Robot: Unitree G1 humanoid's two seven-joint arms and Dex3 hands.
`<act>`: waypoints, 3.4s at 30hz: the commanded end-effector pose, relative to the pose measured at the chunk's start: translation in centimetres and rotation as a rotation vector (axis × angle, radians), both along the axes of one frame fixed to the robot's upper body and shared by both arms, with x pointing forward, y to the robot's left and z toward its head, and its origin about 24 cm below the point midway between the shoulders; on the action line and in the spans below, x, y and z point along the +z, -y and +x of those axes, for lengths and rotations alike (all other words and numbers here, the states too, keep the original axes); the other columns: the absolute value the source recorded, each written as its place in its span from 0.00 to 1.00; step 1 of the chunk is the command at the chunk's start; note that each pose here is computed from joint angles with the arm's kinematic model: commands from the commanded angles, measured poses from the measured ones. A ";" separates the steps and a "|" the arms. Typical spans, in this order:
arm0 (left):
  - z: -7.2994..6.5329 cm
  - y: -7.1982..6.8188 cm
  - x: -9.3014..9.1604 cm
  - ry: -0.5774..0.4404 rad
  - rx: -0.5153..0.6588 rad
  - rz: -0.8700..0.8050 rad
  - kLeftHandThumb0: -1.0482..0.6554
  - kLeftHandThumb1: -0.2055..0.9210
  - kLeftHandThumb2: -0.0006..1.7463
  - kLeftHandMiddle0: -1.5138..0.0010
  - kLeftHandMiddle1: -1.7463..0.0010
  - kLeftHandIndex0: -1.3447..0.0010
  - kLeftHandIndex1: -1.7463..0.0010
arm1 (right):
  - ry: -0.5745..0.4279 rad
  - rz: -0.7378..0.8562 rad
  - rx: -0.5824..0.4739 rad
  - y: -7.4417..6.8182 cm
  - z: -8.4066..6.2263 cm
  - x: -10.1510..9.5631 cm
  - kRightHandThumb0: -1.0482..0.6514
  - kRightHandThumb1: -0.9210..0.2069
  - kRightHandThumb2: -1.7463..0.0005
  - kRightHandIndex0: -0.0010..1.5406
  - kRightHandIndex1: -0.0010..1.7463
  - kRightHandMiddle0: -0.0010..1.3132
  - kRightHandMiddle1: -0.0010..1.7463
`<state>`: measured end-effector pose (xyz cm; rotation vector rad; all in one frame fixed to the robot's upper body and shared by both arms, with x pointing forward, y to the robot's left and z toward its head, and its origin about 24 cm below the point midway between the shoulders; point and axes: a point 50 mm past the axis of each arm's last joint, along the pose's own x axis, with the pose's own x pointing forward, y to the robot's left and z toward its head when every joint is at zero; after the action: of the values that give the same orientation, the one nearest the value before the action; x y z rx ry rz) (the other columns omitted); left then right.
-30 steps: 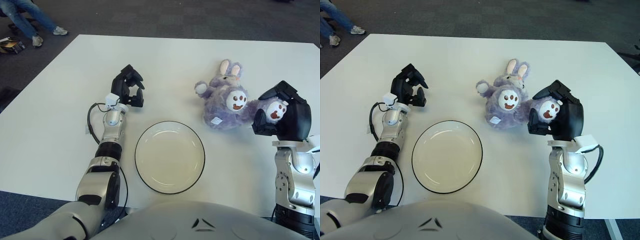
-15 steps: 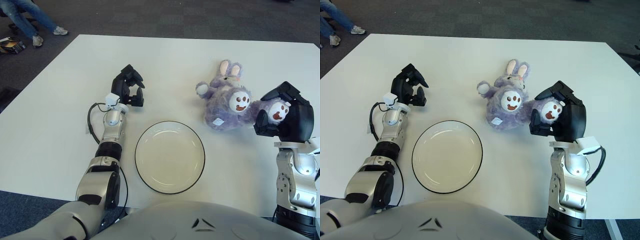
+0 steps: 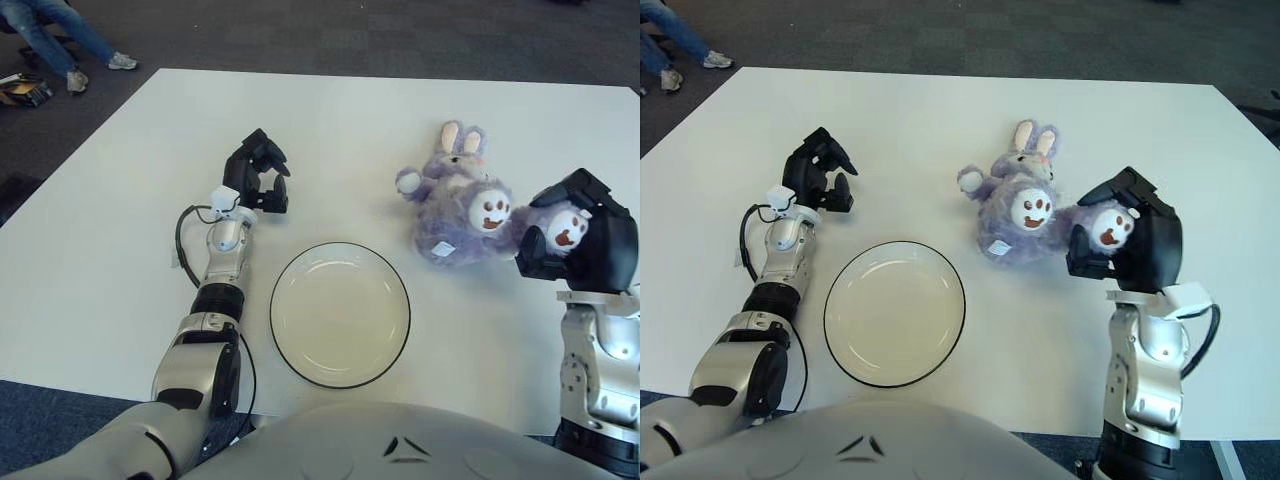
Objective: Put the doll into the plate.
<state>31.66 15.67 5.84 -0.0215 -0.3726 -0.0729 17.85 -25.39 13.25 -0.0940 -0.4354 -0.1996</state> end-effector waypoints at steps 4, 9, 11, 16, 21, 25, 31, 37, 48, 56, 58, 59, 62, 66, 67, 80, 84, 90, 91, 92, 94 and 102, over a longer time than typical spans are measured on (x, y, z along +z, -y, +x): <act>-2.1 -0.3 -3.9 -0.138 0.016 -0.012 0.61 0.20 0.93 0.49 0.00 0.47 0.06 | -0.018 -0.047 0.004 1.5 -1.1 1.0 0.61 0.68 0.19 0.48 1.00 0.49 0.84; -2.0 -0.3 -3.9 -0.140 0.013 -0.014 0.61 0.26 0.91 0.55 0.00 0.50 0.01 | -0.060 -0.040 0.031 1.9 -1.6 0.9 0.61 0.64 0.21 0.46 1.00 0.45 0.86; -2.0 -0.3 -3.9 -0.141 0.013 -0.014 0.61 0.27 0.90 0.56 0.00 0.51 0.00 | -0.083 -0.033 0.053 2.1 -1.8 0.8 0.61 0.59 0.23 0.40 0.98 0.43 0.92; -2.0 -0.3 -3.9 -0.139 0.013 -0.012 0.61 0.27 0.90 0.56 0.00 0.52 0.00 | -0.124 0.002 0.147 2.3 -2.1 0.7 0.54 0.44 0.41 0.29 0.81 0.18 0.92; -2.0 -0.3 -3.9 -0.136 0.013 -0.009 0.61 0.28 0.89 0.57 0.00 0.52 0.00 | -0.144 -0.013 0.226 2.5 -2.3 0.7 0.42 0.64 0.32 0.17 0.56 0.03 0.72; -2.0 -0.3 -3.9 -0.138 0.014 -0.007 0.61 0.28 0.89 0.57 0.00 0.52 0.00 | -0.155 -0.040 0.252 2.8 -2.4 0.7 0.43 0.67 0.31 0.11 0.40 0.01 0.56; -2.0 -0.3 -4.0 -0.141 0.016 -0.007 0.61 0.28 0.89 0.57 0.00 0.52 0.00 | -0.165 -0.065 0.261 3.2 -2.7 0.7 0.41 0.66 0.32 0.09 0.32 0.00 0.49; -2.1 -0.1 -4.2 -0.147 0.016 -0.017 0.61 0.28 0.89 0.57 0.00 0.52 0.00 | -0.187 -0.085 0.274 3.7 -2.8 0.5 0.25 0.47 0.48 0.08 0.23 0.00 0.41; -2.2 0.1 -4.2 -0.143 0.011 -0.020 0.61 0.29 0.88 0.58 0.00 0.53 0.00 | -0.260 0.000 0.329 4.3 -2.7 0.2 0.20 0.32 0.58 0.07 0.15 0.00 0.35; -2.3 0.2 -4.3 -0.147 0.009 -0.026 0.61 0.29 0.88 0.57 0.00 0.53 0.00 | -0.245 0.074 0.325 4.5 -3.3 0.2 0.26 0.38 0.54 0.05 0.12 0.00 0.28; -2.3 0.2 -4.3 -0.149 0.008 -0.029 0.61 0.29 0.88 0.58 0.00 0.53 0.00 | -0.234 0.019 0.291 4.7 -3.6 0.5 0.26 0.36 0.53 0.04 0.11 0.00 0.24; -2.3 0.3 -4.3 -0.149 0.008 -0.031 0.61 0.24 0.90 0.52 0.00 0.49 0.05 | -0.231 -0.003 0.281 4.9 -3.7 0.6 0.26 0.33 0.54 0.04 0.10 0.00 0.21; -2.3 0.3 -4.3 -0.150 0.006 -0.036 0.61 0.18 0.93 0.45 0.00 0.45 0.12 | -0.230 -0.075 0.241 6.5 -3.3 1.1 0.26 0.24 0.56 0.04 0.08 0.00 0.16; -2.3 0.3 -4.3 -0.148 0.004 -0.037 0.61 0.16 0.94 0.42 0.00 0.44 0.14 | -0.229 -0.164 0.178 9.2 -2.1 2.5 0.26 0.12 0.58 0.06 0.07 0.00 0.11; -2.3 0.3 -4.3 -0.148 0.003 -0.037 0.61 0.16 0.94 0.42 0.00 0.44 0.14 | -0.224 -0.174 0.175 9.5 -2.0 2.9 0.27 0.13 0.58 0.06 0.07 0.00 0.11; -2.3 0.2 -4.3 -0.151 0.005 -0.038 0.61 0.29 0.88 0.57 0.00 0.53 0.00 | -0.173 -0.023 0.129 10.6 -0.1 1.1 0.57 0.63 0.28 0.11 0.04 0.00 0.20; -2.3 0.2 -4.3 -0.150 0.003 -0.037 0.61 0.30 0.88 0.58 0.00 0.53 0.00 | -0.203 -0.015 0.088 10.9 0.4 1.0 0.58 0.65 0.27 0.13 0.05 0.00 0.19; -2.3 0.1 -4.3 -0.147 0.005 -0.031 0.61 0.30 0.88 0.58 0.00 0.53 0.00 | -0.253 0.036 0.050 11.7 2.6 0.5 0.53 0.61 0.31 0.14 0.14 0.00 0.18; -2.3 0.2 -4.2 -0.146 0.005 -0.030 0.61 0.30 0.88 0.58 0.00 0.53 0.00 | -0.250 0.043 0.043 11.7 2.5 0.5 0.52 0.59 0.32 0.13 0.18 0.00 0.19; -2.3 0.2 -4.2 -0.145 0.005 -0.029 0.61 0.30 0.88 0.58 0.00 0.53 0.00 | -0.249 0.049 0.038 11.7 2.5 0.5 0.51 0.59 0.33 0.13 0.19 0.00 0.19; -2.3 0.2 -4.2 -0.143 0.005 -0.027 0.61 0.30 0.88 0.58 0.00 0.53 0.00 | -0.244 0.054 0.027 11.8 2.6 0.5 0.49 0.56 0.34 0.11 0.26 0.00 0.21; -2.2 0.1 -4.2 -0.143 0.005 -0.029 0.61 0.30 0.88 0.58 0.00 0.53 0.00 | -0.221 0.049 -0.027 11.4 3.9 1.2 0.48 0.53 0.37 0.11 0.35 0.00 0.28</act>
<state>31.61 15.70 5.83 -0.0315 -0.3839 -0.0715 21.04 -37.03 13.79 -0.0623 -0.1939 -0.2119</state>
